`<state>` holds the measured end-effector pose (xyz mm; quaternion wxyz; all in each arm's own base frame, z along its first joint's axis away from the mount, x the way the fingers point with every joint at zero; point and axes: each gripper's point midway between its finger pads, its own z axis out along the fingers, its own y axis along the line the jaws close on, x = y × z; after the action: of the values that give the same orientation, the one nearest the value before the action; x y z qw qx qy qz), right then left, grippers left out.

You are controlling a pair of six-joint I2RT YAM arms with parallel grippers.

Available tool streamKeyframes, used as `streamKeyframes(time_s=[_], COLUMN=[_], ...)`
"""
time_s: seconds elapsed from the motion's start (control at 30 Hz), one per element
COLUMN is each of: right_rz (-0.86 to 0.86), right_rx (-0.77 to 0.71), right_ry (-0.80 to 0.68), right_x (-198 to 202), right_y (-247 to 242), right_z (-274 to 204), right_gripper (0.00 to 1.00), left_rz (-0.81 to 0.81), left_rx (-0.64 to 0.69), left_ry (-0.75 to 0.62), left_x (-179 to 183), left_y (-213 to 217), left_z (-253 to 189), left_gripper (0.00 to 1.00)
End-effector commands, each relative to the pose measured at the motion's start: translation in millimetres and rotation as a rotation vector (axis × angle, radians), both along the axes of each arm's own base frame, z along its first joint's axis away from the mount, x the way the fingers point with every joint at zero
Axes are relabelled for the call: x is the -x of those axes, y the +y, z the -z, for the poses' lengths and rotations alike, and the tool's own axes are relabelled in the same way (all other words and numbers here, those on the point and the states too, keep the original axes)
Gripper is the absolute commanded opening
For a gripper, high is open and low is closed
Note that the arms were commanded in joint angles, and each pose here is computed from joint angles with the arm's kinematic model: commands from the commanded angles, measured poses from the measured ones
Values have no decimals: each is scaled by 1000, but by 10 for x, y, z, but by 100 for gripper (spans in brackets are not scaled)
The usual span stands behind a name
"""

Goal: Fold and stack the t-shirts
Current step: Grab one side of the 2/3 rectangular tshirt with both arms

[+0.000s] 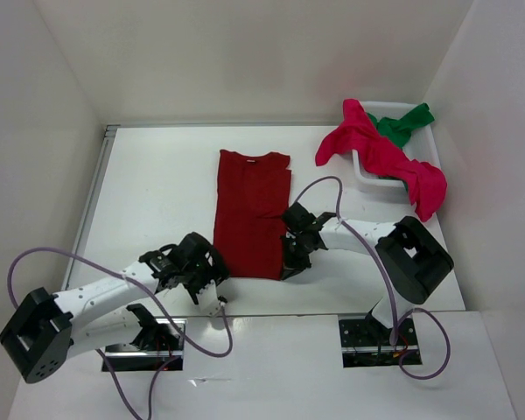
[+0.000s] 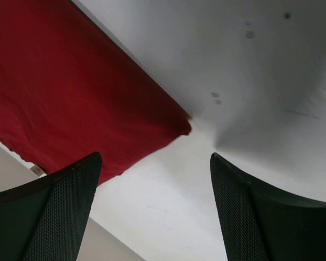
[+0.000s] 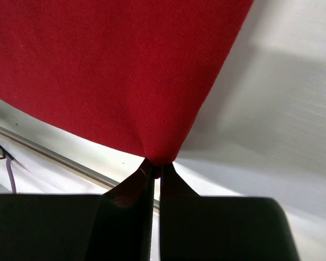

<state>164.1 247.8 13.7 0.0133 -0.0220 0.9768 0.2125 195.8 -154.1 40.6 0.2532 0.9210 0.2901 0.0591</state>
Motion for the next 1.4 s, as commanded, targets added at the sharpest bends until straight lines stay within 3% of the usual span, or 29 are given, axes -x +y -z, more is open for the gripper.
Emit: streamKeyframes(time_s=[0.0,0.23,0.37,0.43,0.53,0.63,0.7,0.97,1.37], right_rz=[-22,-38,-38,-38,-38,-41,-49,-66,-81], right_rx=[-19,-12,-6,-6,-6,-7,-7,-8,-20], right_ry=[24,24,31,31,31,44,40,31,100], right_x=[78,78,85,85,85,104,86,60,397], right_y=[46,39,32,32,32,35,47,63,-51], right_z=[44,97,121,121,121,138,142,62,-233], right_gripper=[0,0,0,0,0,0,0,0,0], left_rz=[10,6,-44,-55,-63,-75,-103,-322,-474], left_rx=[59,27,-24,-25,-37,-43,-46,43,55], left_ry=[-37,-16,33,42,61,77,110,287,459], left_x=[-184,-226,-261,-291,-263,-266,-210,-158,326], left_y=[-221,-233,-190,-215,-190,-192,-189,-219,-77], left_z=[-135,91,222,203,245,232,231,2,-197], left_gripper=[87,86,76,59,46,20,9,7,7])
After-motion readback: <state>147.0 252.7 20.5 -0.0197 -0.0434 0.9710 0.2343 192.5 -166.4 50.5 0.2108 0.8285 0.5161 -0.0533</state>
